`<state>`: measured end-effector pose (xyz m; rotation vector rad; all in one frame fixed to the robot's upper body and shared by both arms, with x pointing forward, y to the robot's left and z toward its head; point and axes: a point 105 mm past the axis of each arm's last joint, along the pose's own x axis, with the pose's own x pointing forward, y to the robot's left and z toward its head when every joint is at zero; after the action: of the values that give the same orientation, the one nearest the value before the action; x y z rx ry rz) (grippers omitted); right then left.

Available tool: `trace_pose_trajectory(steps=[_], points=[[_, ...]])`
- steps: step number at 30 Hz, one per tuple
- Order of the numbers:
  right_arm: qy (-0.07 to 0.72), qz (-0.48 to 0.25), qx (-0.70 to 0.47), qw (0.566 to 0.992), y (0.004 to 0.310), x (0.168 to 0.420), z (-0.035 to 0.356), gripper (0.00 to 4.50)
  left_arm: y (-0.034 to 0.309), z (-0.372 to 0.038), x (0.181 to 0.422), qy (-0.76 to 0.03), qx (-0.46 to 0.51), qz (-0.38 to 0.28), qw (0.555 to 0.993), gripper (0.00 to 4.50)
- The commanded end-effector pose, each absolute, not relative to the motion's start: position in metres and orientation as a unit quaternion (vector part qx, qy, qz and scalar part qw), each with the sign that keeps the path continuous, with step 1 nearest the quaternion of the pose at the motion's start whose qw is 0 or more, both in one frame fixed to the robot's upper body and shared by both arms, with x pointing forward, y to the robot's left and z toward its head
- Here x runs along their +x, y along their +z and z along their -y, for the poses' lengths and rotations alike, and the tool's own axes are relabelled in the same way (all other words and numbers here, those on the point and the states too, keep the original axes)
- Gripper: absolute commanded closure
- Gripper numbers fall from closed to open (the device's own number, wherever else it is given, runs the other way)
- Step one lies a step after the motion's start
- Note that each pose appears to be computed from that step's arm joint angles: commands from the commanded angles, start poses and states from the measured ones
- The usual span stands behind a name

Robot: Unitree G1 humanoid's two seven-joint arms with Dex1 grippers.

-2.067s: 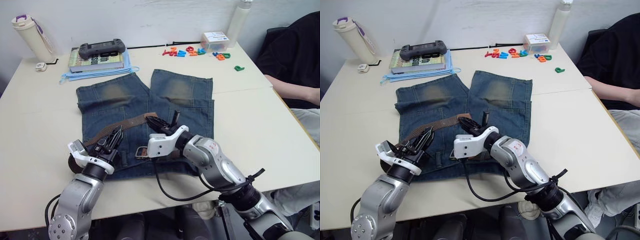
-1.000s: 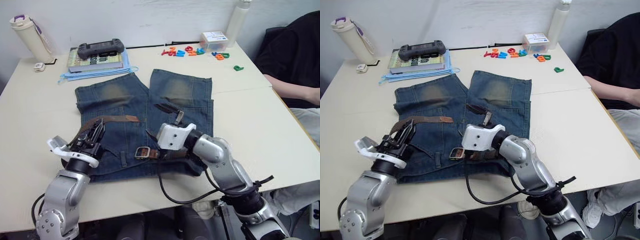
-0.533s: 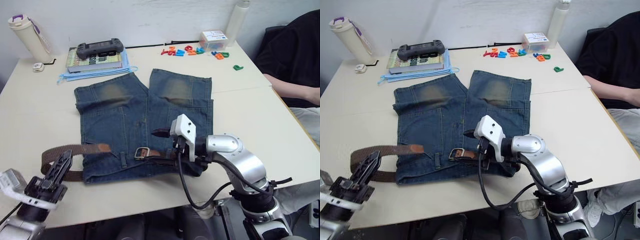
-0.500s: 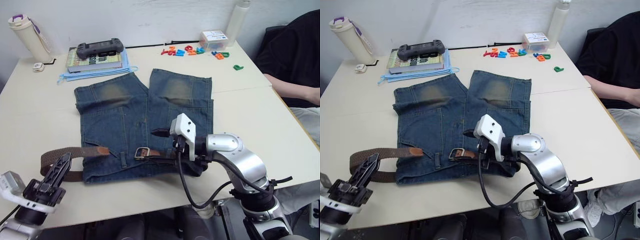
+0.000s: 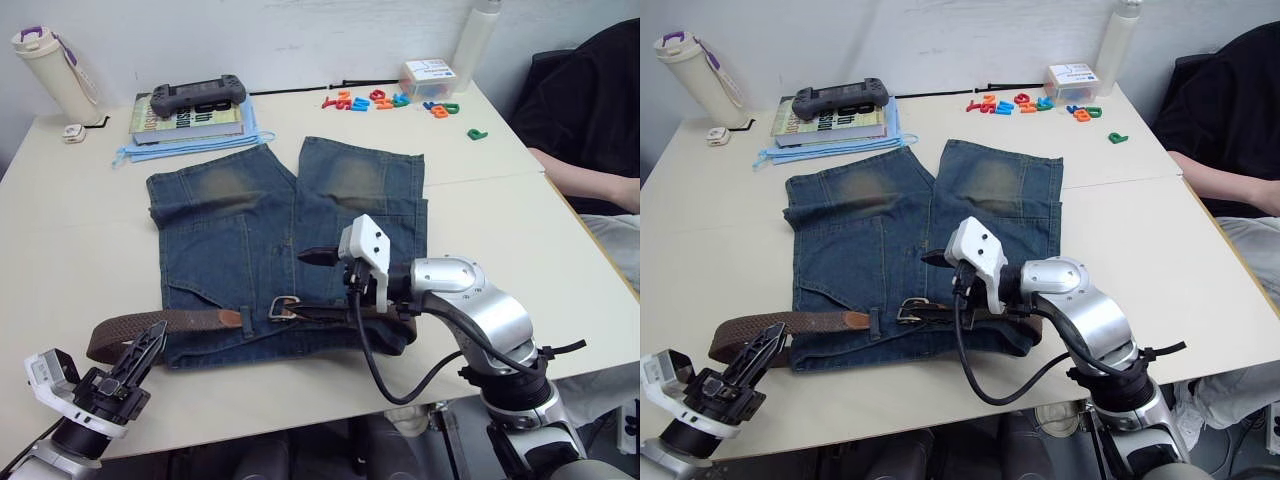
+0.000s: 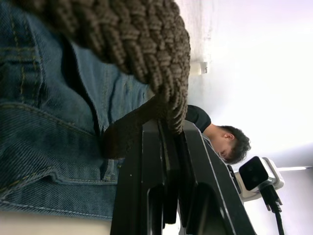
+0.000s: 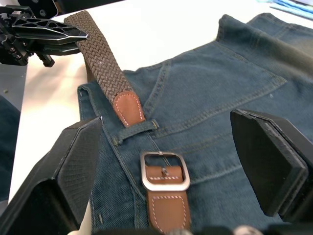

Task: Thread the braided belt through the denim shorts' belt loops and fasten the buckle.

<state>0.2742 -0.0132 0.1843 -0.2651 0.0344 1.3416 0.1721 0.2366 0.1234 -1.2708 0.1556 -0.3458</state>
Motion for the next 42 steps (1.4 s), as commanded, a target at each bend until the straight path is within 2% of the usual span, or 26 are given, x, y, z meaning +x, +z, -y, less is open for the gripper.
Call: trace_pose_trajectory(steps=[1,12,22,29,33,42], points=[[0.625,0.004,-0.126,0.770,0.196,0.270,0.011,0.04,0.118,-0.244,0.167,-0.141,-0.590,-0.084,0.790,4.50],[0.624,0.006,-0.121,0.772,0.199,0.269,0.011,0.04,0.101,-0.248,0.160,-0.124,-0.579,-0.130,0.795,4.50],[0.619,0.002,-0.121,0.776,0.199,0.269,0.010,0.04,0.094,-0.232,0.184,-0.171,-0.537,-0.164,0.810,4.50],[0.624,-0.006,-0.130,0.771,0.192,0.263,0.007,0.04,0.082,-0.226,0.188,-0.186,-0.506,-0.202,0.818,4.50],[0.625,-0.010,-0.172,0.762,0.180,0.262,0.003,0.04,0.072,-0.234,0.190,-0.173,-0.484,-0.218,0.830,4.50],[0.628,-0.006,-0.204,0.751,0.170,0.260,0.000,0.04,0.085,-0.271,0.216,-0.166,-0.443,-0.191,0.860,4.50]])
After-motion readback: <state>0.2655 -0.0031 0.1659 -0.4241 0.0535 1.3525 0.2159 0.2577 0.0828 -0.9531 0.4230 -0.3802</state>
